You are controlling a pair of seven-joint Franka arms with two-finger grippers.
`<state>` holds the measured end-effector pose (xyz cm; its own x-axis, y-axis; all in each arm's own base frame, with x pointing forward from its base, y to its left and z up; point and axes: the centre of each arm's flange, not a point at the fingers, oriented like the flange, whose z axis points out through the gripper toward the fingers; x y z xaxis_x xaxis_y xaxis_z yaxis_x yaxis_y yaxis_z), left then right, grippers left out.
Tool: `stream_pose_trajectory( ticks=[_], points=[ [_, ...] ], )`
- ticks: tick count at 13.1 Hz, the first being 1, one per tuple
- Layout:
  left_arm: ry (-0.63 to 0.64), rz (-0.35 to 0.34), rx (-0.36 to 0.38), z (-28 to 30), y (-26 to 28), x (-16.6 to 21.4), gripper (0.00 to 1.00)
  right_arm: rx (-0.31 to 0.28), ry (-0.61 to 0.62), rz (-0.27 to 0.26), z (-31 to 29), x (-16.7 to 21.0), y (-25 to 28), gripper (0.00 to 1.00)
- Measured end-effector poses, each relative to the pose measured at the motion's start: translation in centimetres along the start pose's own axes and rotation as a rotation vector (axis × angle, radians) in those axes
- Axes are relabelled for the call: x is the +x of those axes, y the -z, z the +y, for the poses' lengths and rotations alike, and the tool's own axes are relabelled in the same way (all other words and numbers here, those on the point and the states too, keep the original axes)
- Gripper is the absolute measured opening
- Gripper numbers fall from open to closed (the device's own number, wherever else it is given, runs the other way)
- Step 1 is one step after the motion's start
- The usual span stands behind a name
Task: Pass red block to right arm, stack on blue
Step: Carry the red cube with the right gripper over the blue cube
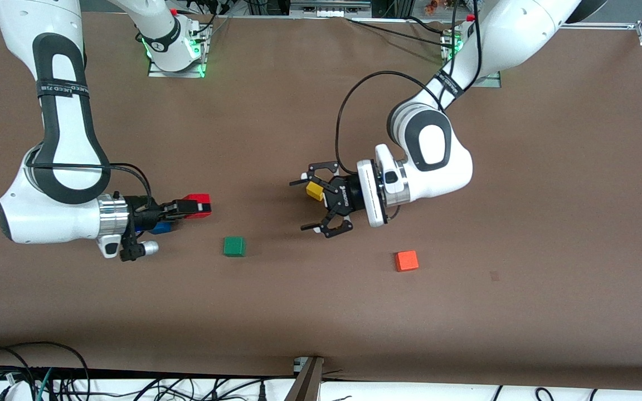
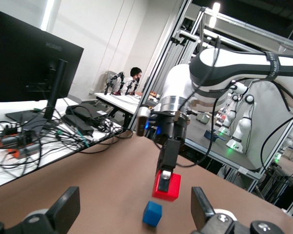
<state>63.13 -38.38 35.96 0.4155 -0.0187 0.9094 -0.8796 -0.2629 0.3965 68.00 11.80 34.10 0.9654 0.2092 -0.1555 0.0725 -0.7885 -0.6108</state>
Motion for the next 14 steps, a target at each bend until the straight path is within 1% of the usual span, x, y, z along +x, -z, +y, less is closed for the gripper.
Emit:
stream_pose_trajectory(
  ticks=[2, 4, 5, 9, 12, 14],
  points=[
    [-0.019, -0.012, -0.021, -1.5, 1.7, 0.7, 1.0, -0.126, 0.03, -0.001, 1.1, 0.1, 0.4, 0.58],
    [-0.021, -0.016, -0.076, -3.1, 4.0, 1.6, 1.0, -0.247, 0.054, -0.01, 1.9, 0.1, 0.7, 0.58],
    [-0.015, -0.031, -0.104, -4.0, 5.4, 2.0, 1.0, -0.295, 0.062, -0.014, 2.4, 0.2, 0.8, 0.58],
    [0.045, -0.125, -0.213, -7.3, 12.6, 3.7, 1.0, -0.431, 0.086, -0.013, 4.4, 0.4, 0.7, 0.58],
    [0.115, -0.228, -0.265, -8.3, 16.9, 4.6, 1.0, -0.508, 0.096, -0.016, 6.3, 0.2, -0.1, 0.58],
    [0.161, -0.28, -0.291, -8.3, 18.7, 4.9, 1.0, -0.541, 0.097, -0.028, 7.3, -0.1, -0.6, 0.58]
  ],
)
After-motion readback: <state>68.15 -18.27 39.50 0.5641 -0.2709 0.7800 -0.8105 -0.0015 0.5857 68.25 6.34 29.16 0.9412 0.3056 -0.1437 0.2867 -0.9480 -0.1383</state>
